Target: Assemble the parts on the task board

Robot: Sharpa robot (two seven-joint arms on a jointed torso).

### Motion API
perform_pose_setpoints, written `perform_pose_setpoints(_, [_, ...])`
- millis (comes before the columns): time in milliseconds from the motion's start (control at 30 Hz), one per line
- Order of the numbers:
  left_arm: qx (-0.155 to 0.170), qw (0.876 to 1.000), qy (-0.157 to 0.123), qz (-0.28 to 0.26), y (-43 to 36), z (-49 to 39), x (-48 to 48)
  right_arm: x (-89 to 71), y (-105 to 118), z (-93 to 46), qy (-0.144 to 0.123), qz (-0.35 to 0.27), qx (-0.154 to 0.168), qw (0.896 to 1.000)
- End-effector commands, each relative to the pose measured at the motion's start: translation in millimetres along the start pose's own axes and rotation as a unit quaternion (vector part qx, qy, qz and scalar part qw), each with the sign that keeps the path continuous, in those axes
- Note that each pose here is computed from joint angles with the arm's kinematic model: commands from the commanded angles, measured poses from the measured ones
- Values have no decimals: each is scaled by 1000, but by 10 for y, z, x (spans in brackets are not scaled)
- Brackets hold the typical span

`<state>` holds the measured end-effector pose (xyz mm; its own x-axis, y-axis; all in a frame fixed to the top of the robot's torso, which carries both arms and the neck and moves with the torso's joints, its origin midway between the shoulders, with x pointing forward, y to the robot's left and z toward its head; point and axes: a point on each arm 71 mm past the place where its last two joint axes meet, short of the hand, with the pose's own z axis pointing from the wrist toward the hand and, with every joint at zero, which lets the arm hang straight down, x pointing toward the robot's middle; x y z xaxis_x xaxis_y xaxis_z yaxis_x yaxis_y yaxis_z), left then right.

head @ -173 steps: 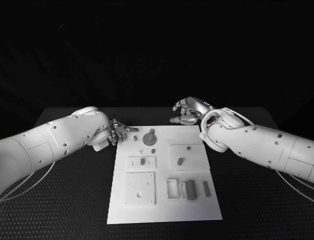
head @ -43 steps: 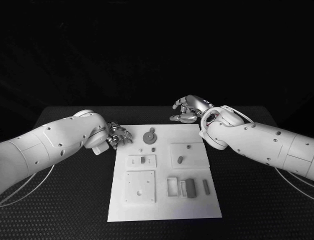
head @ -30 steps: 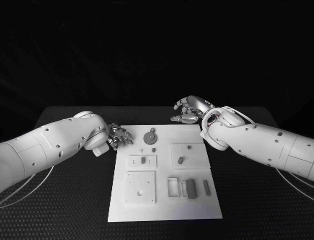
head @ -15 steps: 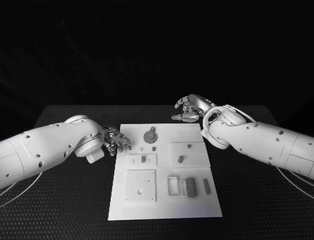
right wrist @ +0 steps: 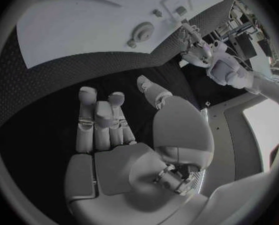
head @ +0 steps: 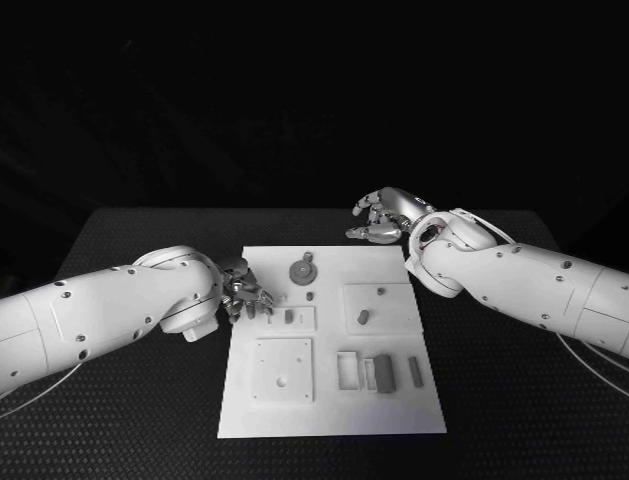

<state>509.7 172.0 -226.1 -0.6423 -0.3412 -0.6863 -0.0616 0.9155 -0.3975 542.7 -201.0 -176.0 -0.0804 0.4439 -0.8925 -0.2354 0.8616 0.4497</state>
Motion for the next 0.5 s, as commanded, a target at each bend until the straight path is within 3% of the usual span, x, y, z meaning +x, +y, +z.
perform_pose_setpoints(33, [5, 999, -17, 29, -33, -6, 9, 6, 2, 0, 5, -1, -4, 1000])
perform_pose_setpoints(500, [-1, 999, -12, 49, -18, 2, 81, 5, -2, -2, 5, -1, -3, 1000])
